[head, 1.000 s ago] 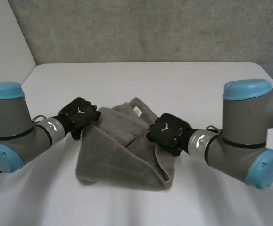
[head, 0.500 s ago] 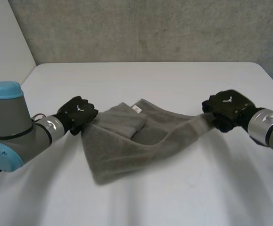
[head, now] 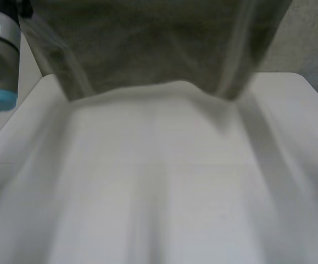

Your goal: Fold the laundry

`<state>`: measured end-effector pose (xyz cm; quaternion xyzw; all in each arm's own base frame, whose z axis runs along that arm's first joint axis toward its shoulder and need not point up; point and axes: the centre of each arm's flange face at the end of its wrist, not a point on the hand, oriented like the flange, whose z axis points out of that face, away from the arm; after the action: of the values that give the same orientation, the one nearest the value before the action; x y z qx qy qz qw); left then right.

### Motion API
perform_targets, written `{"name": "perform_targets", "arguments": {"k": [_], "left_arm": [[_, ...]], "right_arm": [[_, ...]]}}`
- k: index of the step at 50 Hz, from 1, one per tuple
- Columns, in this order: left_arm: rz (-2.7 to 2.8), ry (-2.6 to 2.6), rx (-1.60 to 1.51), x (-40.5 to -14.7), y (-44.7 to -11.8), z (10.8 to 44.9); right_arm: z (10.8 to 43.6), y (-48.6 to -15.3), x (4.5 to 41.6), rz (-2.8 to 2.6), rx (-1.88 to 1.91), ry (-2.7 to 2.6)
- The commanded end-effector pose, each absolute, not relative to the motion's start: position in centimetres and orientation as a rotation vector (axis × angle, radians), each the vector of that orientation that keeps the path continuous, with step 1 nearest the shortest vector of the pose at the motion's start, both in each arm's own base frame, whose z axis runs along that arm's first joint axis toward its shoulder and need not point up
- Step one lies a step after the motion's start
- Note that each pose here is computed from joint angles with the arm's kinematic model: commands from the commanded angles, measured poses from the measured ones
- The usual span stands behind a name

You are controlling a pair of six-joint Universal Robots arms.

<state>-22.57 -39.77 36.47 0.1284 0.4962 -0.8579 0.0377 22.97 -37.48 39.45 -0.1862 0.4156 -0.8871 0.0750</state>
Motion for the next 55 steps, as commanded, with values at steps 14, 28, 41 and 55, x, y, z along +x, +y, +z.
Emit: {"name": "perform_targets", "arguments": {"k": [14, 28, 41, 55], "left_arm": [[-1.742, 2.338, 0.855, -17.9, -30.6, 13.4], [-1.804, 2.217, 0.821, -16.3, -27.3, 18.7], [-2.105, 1.921, 0.710, -16.0, -22.0, 31.2], [-1.905, 2.162, 0.796, -16.8, -26.3, 26.2]], "right_arm": [[18.5, -29.9, 21.7, -1.787, -1.139, 1.986], [23.6, -26.2, 19.7, -1.764, -1.150, 2.010], [35.7, -25.5, 15.4, -2.101, -1.069, 2.008], [31.9, -30.4, 15.7, -1.736, -1.227, 2.244]]}}
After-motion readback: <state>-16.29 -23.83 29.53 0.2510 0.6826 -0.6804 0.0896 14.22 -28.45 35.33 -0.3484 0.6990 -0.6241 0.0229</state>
